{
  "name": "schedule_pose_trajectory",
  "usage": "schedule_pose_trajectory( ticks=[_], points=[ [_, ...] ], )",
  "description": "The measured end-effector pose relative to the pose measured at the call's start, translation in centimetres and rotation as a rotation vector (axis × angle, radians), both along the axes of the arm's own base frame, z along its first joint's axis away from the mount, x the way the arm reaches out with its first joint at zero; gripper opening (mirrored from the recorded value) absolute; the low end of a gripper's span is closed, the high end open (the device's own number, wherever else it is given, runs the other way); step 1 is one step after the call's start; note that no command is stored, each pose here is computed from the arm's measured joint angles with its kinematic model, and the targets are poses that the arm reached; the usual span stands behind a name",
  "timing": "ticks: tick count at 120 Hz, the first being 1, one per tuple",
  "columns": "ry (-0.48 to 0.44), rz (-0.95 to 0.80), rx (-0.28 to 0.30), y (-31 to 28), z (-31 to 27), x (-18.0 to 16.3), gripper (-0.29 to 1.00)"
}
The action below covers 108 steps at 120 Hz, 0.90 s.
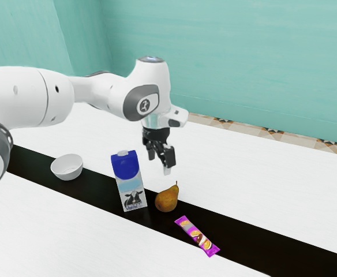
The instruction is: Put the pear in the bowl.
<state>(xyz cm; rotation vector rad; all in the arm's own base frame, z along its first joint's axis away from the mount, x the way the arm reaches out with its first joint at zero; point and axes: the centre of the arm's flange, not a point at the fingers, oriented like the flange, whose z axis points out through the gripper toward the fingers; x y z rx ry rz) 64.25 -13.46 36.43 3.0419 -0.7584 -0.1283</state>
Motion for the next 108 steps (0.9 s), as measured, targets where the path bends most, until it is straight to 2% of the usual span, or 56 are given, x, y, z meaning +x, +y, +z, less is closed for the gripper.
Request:
schedule_pose_trajectory(
  ticks=[21, 60, 77, 108],
  points=[
    [-0.024, 0.104, -0.036, -0.1, -3.8, -0.1, 0.70],
    [0.001, 0.285, -0.034, -0.7, -9.2, -0.4, 0.70],
    [0.019, 0.376, -0.055, -0.8, -10.1, -0.6, 0.70],
    [0.053, 0.477, -0.044, -0.7, -12.1, -1.2, 0.70]
  ],
)
